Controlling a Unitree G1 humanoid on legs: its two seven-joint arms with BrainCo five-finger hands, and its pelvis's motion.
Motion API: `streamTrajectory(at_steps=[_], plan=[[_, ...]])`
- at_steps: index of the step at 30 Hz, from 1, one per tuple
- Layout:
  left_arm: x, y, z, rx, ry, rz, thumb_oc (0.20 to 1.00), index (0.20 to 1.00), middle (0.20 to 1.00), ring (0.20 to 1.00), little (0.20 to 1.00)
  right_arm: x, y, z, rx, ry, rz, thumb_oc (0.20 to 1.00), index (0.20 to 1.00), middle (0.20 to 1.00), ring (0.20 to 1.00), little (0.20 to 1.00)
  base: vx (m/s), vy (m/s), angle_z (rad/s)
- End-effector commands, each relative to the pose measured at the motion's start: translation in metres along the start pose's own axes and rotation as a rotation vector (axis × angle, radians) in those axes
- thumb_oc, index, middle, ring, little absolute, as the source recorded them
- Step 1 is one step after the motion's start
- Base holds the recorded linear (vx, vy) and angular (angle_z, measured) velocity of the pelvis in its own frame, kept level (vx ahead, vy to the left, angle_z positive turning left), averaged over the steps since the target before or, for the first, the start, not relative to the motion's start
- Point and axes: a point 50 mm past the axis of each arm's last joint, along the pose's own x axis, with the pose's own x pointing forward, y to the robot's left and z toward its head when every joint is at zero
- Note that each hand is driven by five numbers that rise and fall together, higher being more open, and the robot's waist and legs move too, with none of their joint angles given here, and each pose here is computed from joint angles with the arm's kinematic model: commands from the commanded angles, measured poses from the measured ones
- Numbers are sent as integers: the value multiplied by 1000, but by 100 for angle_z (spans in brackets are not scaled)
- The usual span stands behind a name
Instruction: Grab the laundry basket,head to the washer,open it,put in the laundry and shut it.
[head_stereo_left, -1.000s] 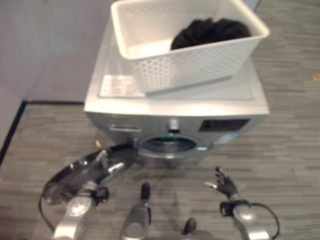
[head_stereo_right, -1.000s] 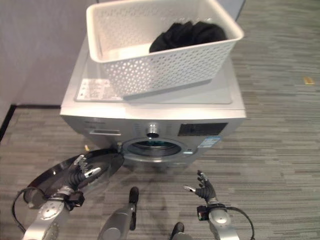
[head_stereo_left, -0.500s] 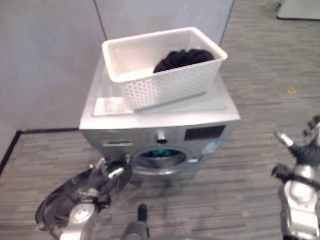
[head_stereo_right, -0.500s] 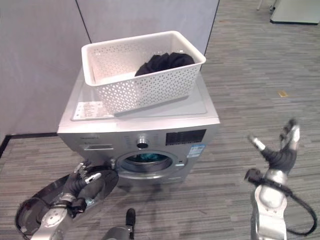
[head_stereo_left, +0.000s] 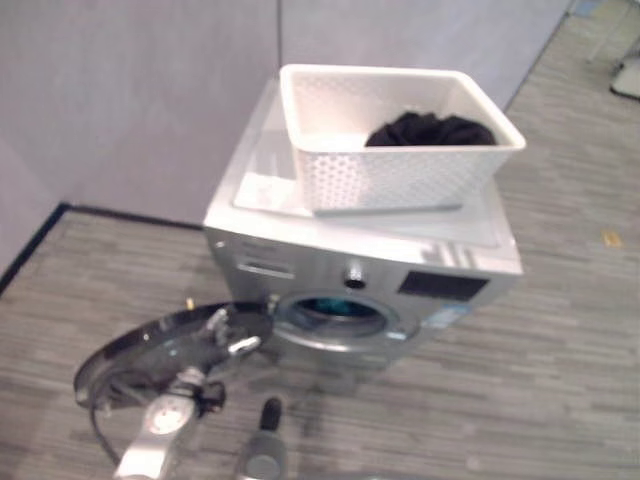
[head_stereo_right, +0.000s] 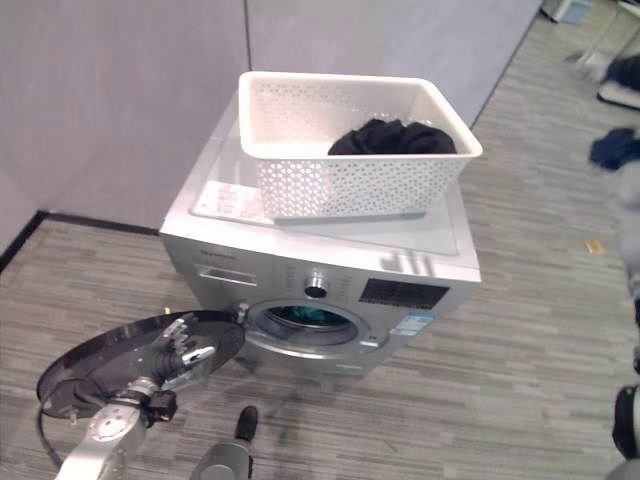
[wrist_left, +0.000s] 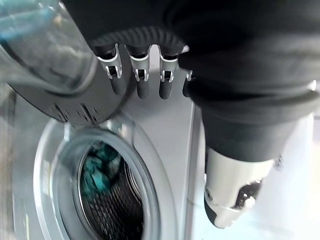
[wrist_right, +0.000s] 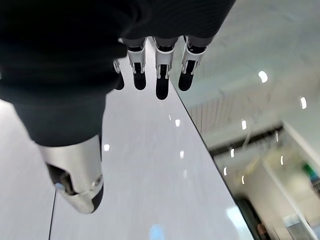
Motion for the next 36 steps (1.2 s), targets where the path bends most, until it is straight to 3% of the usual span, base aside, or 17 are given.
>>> streamTrajectory(at_steps=[1,8,13,21,23,31,36], plan=[[2,4,18,30,-78,-31,1000,1000,1000,1000,1000,17,-3,7,-103,19,68,1000,1000,1000,1000,1000,0,0,0],[3,11,14,30,-32,-14,1000,1000,1000,1000,1000,44,23,14,-45,172,262,1000,1000,1000,1000,1000,20,29,-4],[5,15,15,36,-28,-9,1000,1000,1000,1000,1000,46,35,26,-9,149,357,1000,1000,1000,1000,1000,52,53,-25],[9,0,14,61,-11,-117,1000,1000,1000,1000,1000,50,21,24,-162,111,505,1000,1000,1000,1000,1000,65,32,-10],[11,-5,17,60,-16,-159,1000,1000,1000,1000,1000,45,45,38,-189,58,598,1000,1000,1000,1000,1000,51,22,-9],[15,-9,10,48,15,-168,1000,1000,1000,1000,1000,39,79,67,-16,13,638,1000,1000,1000,1000,1000,56,42,-22],[16,-11,11,76,16,-192,1000,1000,1000,1000,1000,41,70,49,-33,74,614,1000,1000,1000,1000,1000,186,283,33]])
